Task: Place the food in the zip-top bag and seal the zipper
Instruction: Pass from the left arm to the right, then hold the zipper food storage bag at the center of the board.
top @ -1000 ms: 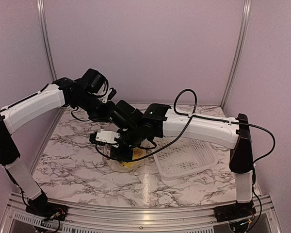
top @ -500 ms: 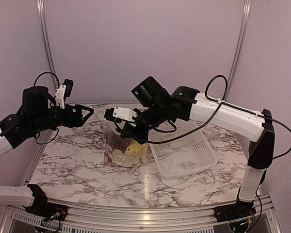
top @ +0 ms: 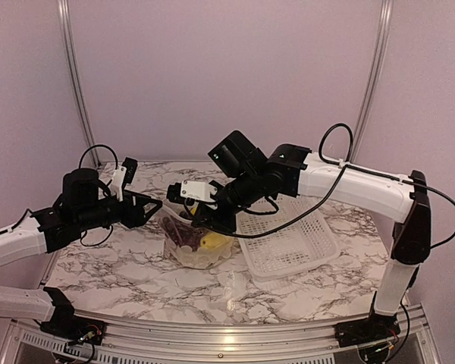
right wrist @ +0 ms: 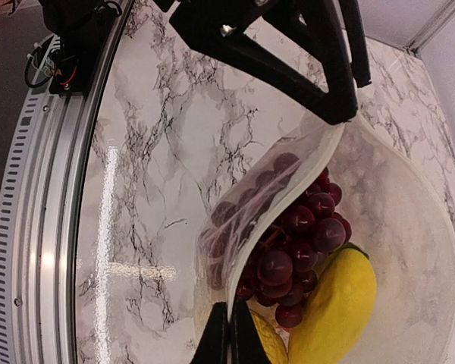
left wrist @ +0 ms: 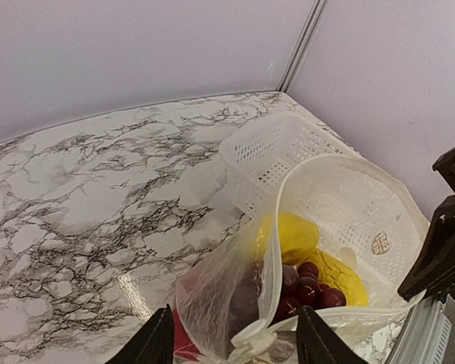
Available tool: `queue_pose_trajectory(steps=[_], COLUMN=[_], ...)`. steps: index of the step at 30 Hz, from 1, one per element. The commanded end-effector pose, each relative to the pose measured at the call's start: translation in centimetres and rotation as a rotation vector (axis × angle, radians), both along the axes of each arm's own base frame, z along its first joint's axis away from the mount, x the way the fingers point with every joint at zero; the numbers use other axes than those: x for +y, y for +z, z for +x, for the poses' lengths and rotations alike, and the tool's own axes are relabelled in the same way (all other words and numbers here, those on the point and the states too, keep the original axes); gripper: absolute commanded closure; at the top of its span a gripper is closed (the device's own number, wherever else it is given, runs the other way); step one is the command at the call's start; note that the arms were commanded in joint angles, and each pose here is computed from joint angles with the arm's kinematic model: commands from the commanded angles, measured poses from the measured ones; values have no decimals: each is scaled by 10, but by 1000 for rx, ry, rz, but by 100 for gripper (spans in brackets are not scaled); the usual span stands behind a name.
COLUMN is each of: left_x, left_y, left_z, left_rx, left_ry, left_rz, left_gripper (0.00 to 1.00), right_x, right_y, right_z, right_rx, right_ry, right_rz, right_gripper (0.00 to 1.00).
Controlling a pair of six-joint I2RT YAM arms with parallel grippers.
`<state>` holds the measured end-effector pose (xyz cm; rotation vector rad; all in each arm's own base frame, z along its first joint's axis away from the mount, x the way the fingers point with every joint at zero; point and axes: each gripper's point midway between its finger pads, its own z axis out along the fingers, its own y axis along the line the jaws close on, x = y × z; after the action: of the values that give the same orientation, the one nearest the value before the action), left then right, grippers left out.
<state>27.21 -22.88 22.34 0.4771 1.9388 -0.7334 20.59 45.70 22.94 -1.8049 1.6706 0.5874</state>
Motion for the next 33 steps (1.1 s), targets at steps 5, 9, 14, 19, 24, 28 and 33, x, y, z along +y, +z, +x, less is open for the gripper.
queue_pose_trajectory(steps=[5, 9, 14, 19, 24, 28, 33], left_x=[-21, -24, -16, -13, -12, -11, -7], left_y=[8, 6, 0, -10, -11, -12, -7], left_z=[-7, -15, -15, -8, -2, -1, 0], left_rx=[-136, -187, -218, -231, -248, -254, -274], left_ry=[-164, -206, -170, -141, -127, -118, -98], left_rz=[-56, -96, -80, -44, -21, -14, -13], left_gripper=[47, 42, 37, 52, 68, 81, 92], right_x=[-3, -7, -17, -20, -20, -19, -18], right_y=[19, 23, 25, 26, 22, 21, 19], right_z=[13, 25, 40, 44, 45, 46, 47], right_rx=[-48, -75, -79, -79, -76, -76, -72], right_ry=[-21, -46, -80, -85, -86, -90, -93], right_rz=[44, 44, 49, 55, 47, 46, 43], right_gripper=[100, 100, 100, 100, 100, 100, 100])
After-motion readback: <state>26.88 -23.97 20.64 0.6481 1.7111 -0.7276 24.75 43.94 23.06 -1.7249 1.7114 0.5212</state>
